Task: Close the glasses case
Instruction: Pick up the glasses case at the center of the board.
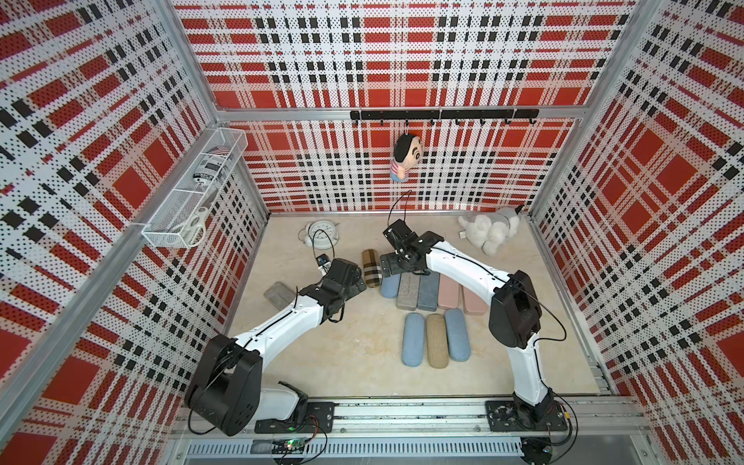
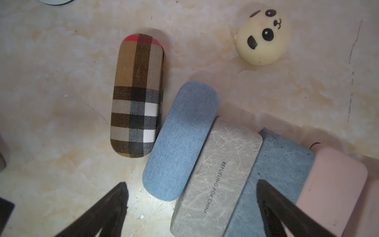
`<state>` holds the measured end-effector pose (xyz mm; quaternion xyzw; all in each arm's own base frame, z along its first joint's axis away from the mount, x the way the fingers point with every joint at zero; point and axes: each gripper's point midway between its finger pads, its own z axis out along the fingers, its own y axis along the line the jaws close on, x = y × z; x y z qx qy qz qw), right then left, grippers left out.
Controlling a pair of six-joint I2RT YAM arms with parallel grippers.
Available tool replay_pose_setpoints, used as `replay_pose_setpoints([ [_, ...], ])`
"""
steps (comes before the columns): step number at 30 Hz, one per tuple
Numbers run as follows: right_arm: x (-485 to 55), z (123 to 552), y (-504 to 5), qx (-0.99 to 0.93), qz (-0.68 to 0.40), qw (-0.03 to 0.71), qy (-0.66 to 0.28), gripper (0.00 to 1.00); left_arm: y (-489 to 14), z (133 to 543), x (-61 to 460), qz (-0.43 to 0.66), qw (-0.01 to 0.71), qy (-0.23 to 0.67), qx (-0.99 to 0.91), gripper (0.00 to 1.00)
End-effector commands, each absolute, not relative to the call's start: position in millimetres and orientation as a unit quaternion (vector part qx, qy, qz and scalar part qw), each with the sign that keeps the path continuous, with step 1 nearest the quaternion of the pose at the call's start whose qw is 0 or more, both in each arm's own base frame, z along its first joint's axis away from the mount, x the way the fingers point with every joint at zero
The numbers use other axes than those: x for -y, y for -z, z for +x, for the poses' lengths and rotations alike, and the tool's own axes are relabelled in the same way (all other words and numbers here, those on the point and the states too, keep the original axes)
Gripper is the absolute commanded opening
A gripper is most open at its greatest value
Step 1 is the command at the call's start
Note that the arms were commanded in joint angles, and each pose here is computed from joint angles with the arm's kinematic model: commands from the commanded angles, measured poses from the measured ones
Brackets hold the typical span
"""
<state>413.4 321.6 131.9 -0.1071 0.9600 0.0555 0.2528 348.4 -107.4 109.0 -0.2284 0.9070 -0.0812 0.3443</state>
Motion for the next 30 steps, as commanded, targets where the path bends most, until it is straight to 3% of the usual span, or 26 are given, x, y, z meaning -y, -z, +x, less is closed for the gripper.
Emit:
replay_pose_setpoints([
  [1,-304,421,-147,-0.962,-0.056,0.267,-0.036,1.00,-104,373,121,-0.170,0.339,0.095,-0.920,1.00],
  [15,-240,412,-143,-0.965,0.013,0.264,-0.002,1.00,-81,439,161,-0.124,0.323,0.120,-0.930,1.00],
  [30,-243,425,-136,-0.964,-0.005,0.264,-0.014,1.00,-42,465,185,-0.106,0.289,0.117,-0.944,1.00],
])
